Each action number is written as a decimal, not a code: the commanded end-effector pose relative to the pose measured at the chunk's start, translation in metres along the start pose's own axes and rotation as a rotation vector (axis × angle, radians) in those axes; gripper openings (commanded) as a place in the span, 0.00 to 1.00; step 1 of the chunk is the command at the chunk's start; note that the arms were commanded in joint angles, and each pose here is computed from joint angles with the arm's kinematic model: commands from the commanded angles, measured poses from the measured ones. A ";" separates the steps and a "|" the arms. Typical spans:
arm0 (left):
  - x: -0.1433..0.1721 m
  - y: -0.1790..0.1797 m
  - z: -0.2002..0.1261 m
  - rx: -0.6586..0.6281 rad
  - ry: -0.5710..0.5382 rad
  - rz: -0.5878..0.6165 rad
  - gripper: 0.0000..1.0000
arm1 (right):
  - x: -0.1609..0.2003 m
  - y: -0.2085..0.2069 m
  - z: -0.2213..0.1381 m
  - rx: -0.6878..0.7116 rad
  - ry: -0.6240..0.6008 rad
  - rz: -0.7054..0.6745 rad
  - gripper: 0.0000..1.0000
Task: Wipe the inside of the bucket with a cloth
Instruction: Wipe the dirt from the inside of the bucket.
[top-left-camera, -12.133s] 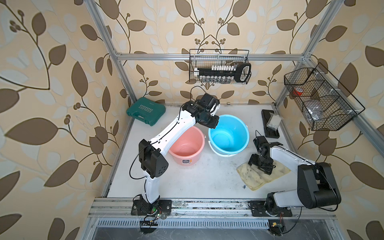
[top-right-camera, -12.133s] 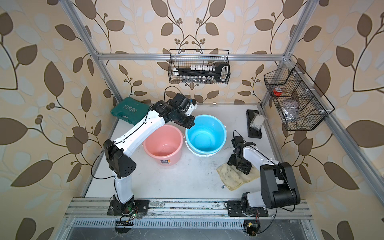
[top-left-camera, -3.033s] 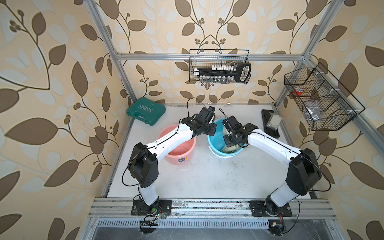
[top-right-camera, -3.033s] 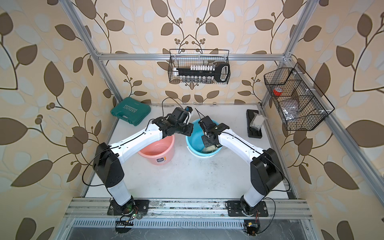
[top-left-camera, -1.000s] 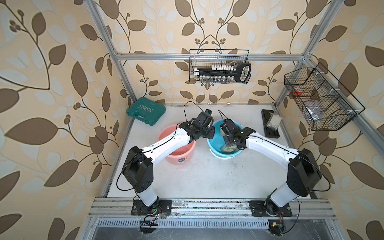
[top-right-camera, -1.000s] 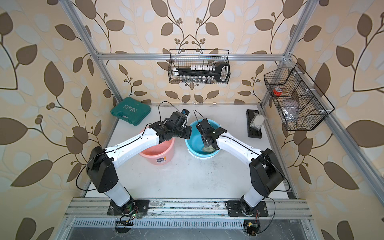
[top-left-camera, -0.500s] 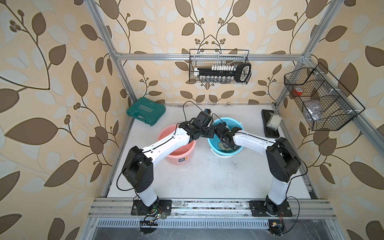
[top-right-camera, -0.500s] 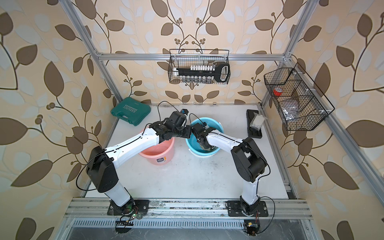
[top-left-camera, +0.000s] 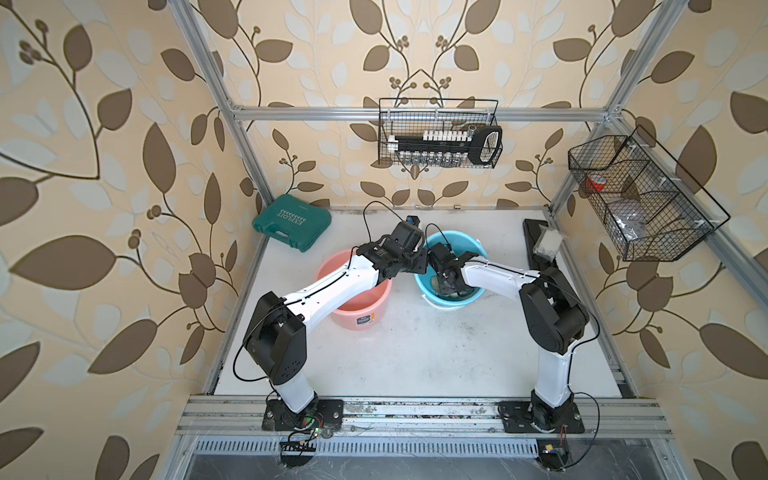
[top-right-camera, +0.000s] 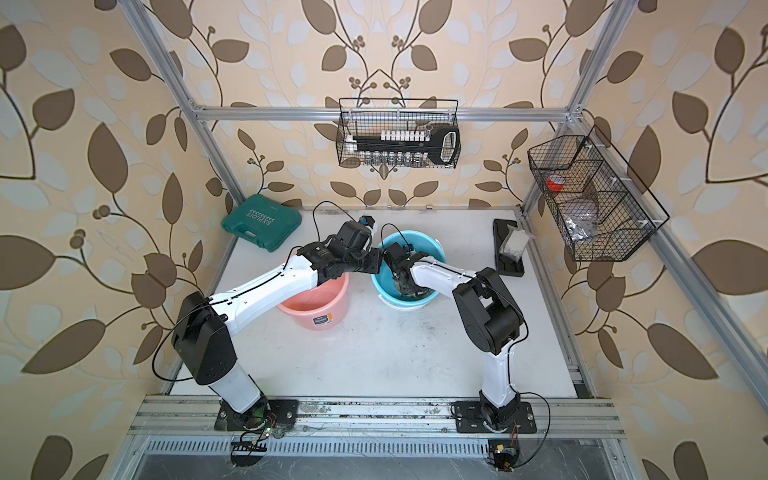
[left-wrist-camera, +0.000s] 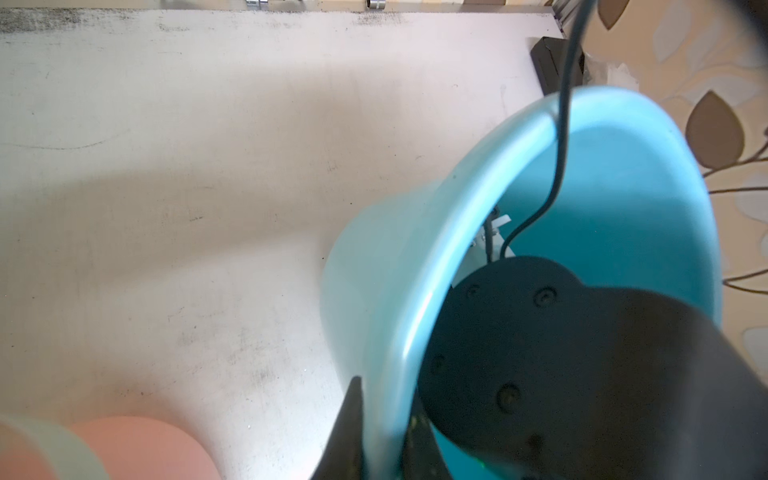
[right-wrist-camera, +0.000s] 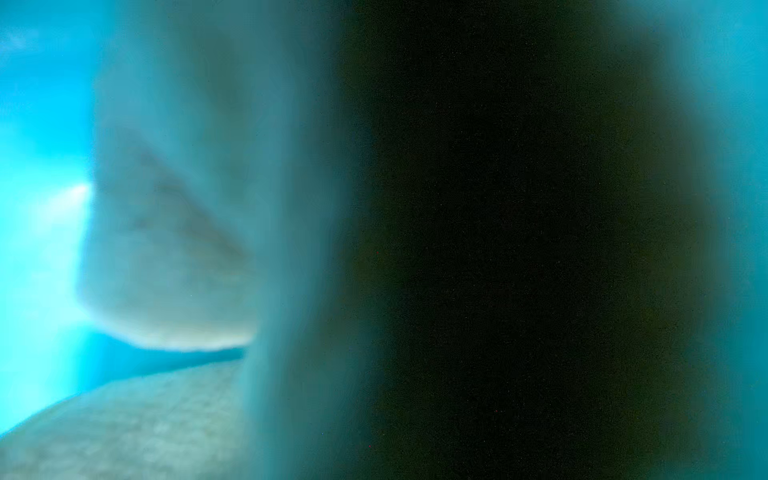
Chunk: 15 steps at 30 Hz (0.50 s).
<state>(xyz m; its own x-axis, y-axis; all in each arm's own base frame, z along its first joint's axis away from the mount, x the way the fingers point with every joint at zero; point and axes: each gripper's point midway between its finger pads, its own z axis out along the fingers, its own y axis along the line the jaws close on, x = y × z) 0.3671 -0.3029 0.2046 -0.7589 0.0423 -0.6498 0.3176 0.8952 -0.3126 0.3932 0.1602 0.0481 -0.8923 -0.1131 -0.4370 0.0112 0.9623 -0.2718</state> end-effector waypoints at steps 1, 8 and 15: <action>0.054 -0.012 -0.005 0.064 0.215 0.048 0.00 | -0.032 0.022 0.007 -0.178 -0.073 0.192 0.00; 0.060 -0.008 0.001 0.041 0.251 0.028 0.00 | -0.054 0.050 -0.007 -0.364 -0.122 0.226 0.00; 0.066 -0.006 0.007 0.019 0.280 -0.014 0.00 | -0.062 0.074 -0.022 -0.604 -0.156 0.242 0.00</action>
<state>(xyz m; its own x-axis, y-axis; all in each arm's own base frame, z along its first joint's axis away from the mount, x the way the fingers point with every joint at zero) 0.3721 -0.3010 0.2045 -0.7668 0.0125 -0.6418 0.2777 0.9078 -0.3142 0.4206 0.2188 0.0522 -0.8589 0.0704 -0.5072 -0.0236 0.9840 0.1765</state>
